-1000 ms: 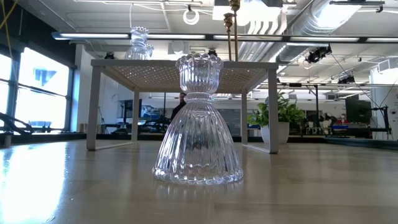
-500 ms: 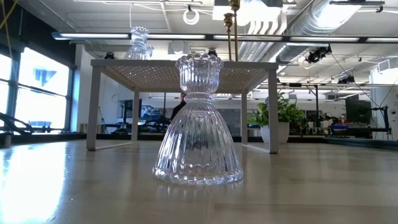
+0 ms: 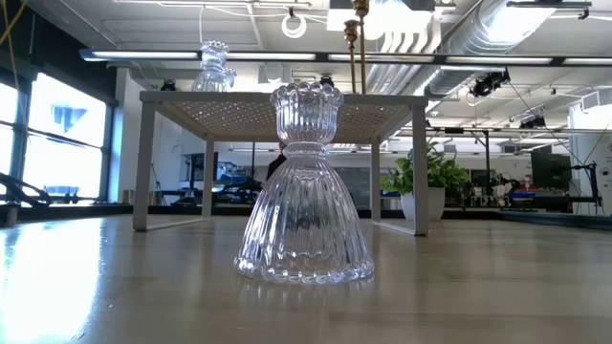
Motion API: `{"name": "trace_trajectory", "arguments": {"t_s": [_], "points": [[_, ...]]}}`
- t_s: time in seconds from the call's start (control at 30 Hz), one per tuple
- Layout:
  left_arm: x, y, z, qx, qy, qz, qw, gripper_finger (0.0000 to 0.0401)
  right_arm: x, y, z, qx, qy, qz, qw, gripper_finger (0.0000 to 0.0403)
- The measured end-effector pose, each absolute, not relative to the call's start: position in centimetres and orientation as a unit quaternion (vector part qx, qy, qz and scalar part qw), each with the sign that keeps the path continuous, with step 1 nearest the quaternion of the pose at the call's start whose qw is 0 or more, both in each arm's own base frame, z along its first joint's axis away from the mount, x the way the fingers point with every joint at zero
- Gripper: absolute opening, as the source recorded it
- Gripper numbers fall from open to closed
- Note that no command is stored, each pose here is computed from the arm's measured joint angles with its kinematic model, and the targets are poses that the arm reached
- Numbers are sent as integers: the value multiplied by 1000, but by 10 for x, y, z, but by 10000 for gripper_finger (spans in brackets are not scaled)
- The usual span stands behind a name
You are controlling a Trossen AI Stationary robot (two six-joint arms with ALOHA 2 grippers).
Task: Pick & Place candle stick holders
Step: Put the gold candle holder on the shelf aligned with the other gold candle holders
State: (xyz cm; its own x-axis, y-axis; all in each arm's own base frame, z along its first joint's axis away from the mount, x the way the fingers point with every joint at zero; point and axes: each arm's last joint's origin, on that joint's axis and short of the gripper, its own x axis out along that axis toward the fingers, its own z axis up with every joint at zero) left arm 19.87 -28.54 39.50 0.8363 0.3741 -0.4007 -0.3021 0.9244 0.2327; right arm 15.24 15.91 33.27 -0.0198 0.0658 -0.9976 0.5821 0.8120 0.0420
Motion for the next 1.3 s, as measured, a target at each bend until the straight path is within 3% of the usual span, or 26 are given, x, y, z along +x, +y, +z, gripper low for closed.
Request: {"name": "trace_trajectory", "arguments": {"t_s": [0.47, 1.3], "points": [[225, -266, 392, 54, 288, 192, 937, 154, 155, 162, 330, 234, 671, -185, 679, 246], [224, -267, 392, 55, 289, 191, 937, 154, 152, 167, 331, 241, 659, -187, 687, 246]]}}
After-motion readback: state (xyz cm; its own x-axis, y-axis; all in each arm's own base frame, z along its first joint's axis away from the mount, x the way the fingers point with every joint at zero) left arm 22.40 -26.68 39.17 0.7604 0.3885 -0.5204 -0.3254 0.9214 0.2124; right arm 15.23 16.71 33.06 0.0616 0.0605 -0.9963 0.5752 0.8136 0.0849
